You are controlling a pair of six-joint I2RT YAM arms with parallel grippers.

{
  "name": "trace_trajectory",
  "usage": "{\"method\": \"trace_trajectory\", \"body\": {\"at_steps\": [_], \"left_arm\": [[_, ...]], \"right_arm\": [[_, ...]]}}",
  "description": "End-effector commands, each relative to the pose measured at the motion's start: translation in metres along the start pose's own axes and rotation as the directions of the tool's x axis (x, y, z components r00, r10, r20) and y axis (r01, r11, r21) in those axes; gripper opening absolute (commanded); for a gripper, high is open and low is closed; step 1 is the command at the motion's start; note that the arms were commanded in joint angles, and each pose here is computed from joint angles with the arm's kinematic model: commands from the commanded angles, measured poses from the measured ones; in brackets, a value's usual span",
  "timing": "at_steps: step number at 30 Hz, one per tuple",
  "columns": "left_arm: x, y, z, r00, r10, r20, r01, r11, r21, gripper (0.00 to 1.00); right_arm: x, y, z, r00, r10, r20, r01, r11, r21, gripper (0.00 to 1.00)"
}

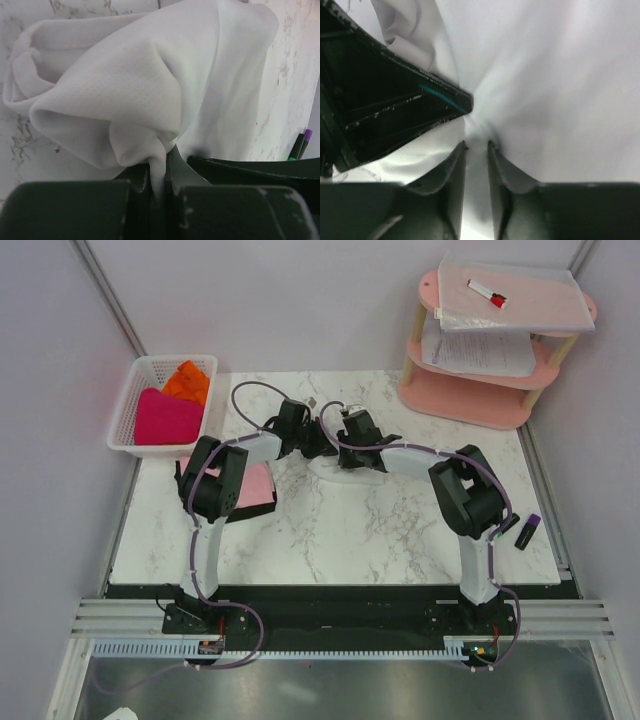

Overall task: Fold and stack the t-shirts
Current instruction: Put the neatly folded tshirt into the corner of the board with the left arm

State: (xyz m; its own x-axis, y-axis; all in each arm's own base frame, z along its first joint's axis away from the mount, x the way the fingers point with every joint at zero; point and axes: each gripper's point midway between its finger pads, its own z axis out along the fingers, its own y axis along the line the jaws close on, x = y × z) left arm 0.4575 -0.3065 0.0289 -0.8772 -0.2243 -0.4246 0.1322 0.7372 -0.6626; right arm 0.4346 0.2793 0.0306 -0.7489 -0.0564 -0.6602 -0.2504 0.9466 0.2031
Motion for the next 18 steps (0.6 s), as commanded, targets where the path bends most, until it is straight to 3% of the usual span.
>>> {"method": "trace_trajectory", "body": {"at_steps": [1, 2, 3, 4, 9, 18], "left_arm": [[0.021, -0.002, -0.009, 0.996, 0.009, -0.092, -0.012, 1.0, -0.029, 0.02], [0.017, -0.005, -0.013, 0.996, 0.019, -0.084, -0.021, 0.999, -0.026, 0.02], [0.015, -0.009, -0.017, 0.996, 0.028, -0.084, -0.03, 0.999, -0.029, 0.02], [0.011, -0.012, -0.023, 0.996, 0.046, -0.079, -0.049, 0.998, -0.029, 0.02], [-0.013, -0.038, -0.064, 0.995, 0.091, -0.037, -0.093, 0.995, -0.042, 0.02], [-0.039, -0.041, -0.144, 0.995, 0.089, 0.051, -0.084, 0.992, -0.097, 0.02]], "right_arm": [[0.027, -0.02, -0.027, 0.998, -0.024, -0.051, 0.027, 0.998, 0.048, 0.47], [0.021, -0.021, -0.034, 1.0, -0.019, -0.018, 0.02, 0.999, 0.051, 0.6], [-0.003, -0.014, -0.051, 0.997, -0.01, 0.073, 0.008, 1.0, 0.025, 0.87], [0.003, -0.018, -0.058, 0.996, -0.008, 0.084, 0.006, 1.0, 0.027, 0.98], [-0.041, -0.024, -0.113, 0.953, 0.032, 0.3, -0.043, 0.999, 0.03, 0.98], [-0.031, -0.033, -0.108, 0.959, 0.063, 0.277, -0.075, 0.997, 0.033, 0.98]]}}
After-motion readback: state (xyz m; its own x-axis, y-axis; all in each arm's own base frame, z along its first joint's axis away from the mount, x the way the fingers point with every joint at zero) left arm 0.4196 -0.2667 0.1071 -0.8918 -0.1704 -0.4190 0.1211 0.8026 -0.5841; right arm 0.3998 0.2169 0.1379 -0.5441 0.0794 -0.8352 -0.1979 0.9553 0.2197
